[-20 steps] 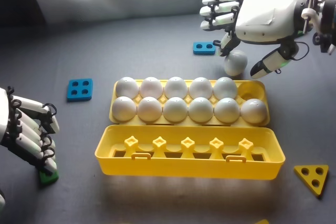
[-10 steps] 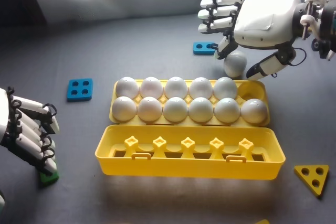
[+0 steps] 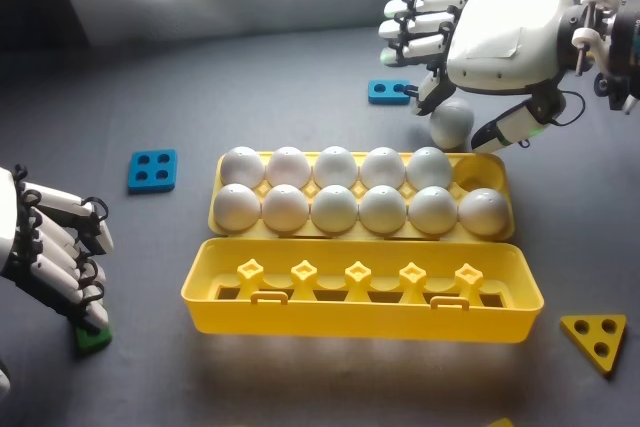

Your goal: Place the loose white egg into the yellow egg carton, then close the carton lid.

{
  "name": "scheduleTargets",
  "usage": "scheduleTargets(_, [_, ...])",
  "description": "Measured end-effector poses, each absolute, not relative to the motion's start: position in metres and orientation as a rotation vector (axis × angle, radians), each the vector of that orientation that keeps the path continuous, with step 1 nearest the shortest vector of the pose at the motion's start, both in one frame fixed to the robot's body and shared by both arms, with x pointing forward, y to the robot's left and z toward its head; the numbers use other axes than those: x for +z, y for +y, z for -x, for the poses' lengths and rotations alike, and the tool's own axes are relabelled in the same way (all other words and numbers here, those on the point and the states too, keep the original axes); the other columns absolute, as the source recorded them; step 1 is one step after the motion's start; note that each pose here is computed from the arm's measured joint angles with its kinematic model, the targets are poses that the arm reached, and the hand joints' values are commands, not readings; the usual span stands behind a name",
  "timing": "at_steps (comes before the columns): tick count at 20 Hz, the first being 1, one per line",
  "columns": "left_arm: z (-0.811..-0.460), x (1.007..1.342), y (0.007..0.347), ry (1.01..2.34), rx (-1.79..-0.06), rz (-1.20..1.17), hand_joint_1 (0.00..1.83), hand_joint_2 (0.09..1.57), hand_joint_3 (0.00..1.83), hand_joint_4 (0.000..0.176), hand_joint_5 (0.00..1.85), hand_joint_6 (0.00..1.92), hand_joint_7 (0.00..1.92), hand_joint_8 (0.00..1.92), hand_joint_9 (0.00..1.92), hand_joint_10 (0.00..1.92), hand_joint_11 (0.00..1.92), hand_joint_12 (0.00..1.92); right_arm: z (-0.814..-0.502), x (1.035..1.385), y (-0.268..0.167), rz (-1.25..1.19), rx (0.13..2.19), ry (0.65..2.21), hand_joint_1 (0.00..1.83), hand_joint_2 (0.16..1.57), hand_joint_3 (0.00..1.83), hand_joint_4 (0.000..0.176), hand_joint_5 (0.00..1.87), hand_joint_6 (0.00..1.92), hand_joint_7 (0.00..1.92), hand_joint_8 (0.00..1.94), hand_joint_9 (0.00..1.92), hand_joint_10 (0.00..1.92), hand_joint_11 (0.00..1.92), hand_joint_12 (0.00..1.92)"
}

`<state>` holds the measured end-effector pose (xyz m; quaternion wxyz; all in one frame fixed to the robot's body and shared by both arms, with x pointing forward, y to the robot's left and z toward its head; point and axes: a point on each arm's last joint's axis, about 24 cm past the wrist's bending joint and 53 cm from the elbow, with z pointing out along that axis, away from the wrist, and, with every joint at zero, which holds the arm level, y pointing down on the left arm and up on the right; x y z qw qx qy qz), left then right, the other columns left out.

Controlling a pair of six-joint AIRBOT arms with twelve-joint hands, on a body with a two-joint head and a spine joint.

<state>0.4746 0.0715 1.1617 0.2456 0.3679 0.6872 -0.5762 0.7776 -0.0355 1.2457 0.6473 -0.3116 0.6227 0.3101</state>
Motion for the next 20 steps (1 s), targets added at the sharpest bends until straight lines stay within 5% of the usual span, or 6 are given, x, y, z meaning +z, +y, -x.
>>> scheduleTargets(3, [-0.475, 1.162, 0.071, 1.876, -1.572, -1.004, 0.0, 1.17, 0.0, 0.0, 0.57, 0.0, 0.6, 0.0, 0.52, 0.0, 0.0, 0.76, -0.777, 1.246, -0.035, 0.709, 0.706, 1.416, 0.91, 0.99, 0.02, 0.094, 0.84, 0.0, 0.2, 0.0, 0.03, 0.0, 0.0, 0.0])
scheduleTargets(4, [-0.475, 1.162, 0.071, 1.876, -1.572, -1.004, 0.0, 1.17, 0.0, 0.0, 0.57, 0.0, 0.6, 0.0, 0.52, 0.0, 0.0, 0.76, -0.778, 1.246, -0.036, 0.708, 0.704, 1.416, 1.0, 1.07, 0.0, 0.16, 0.97, 0.74, 0.27, 0.05, 0.05, 0.01, 0.0, 0.0])
scheduleTargets(5, [-0.475, 1.162, 0.071, 1.876, -1.572, -1.004, 0.0, 1.17, 0.0, 0.0, 0.57, 0.0, 0.59, 0.0, 0.52, 0.0, 0.0, 0.76, -0.778, 1.246, -0.037, 0.707, 0.704, 1.416, 1.03, 1.08, 0.0, 0.173, 1.04, 0.82, 0.3, 0.03, 0.06, 0.01, 0.0, 0.0])
scheduleTargets(16, [-0.474, 1.162, 0.071, 1.876, -1.574, -1.004, 0.0, 1.17, 0.0, 0.0, 0.57, 0.0, 0.59, 0.0, 0.52, 0.0, 0.0, 0.77, -0.779, 1.249, -0.044, 0.684, 0.702, 1.421, 1.06, 1.05, 0.0, 0.176, 1.11, 0.77, 0.33, 0.0, 0.09, 0.0, 0.0, 0.0])
scheduleTargets(20, [-0.475, 1.162, 0.072, 1.877, -1.571, -1.001, 0.0, 1.17, 0.0, 0.0, 0.56, 0.0, 0.59, 0.0, 0.52, 0.0, 0.0, 0.77, -0.791, 1.276, -0.084, 0.494, 0.718, 1.439, 1.06, 1.05, 0.0, 0.176, 1.11, 0.77, 0.34, 0.0, 0.09, 0.0, 0.0, 0.0])
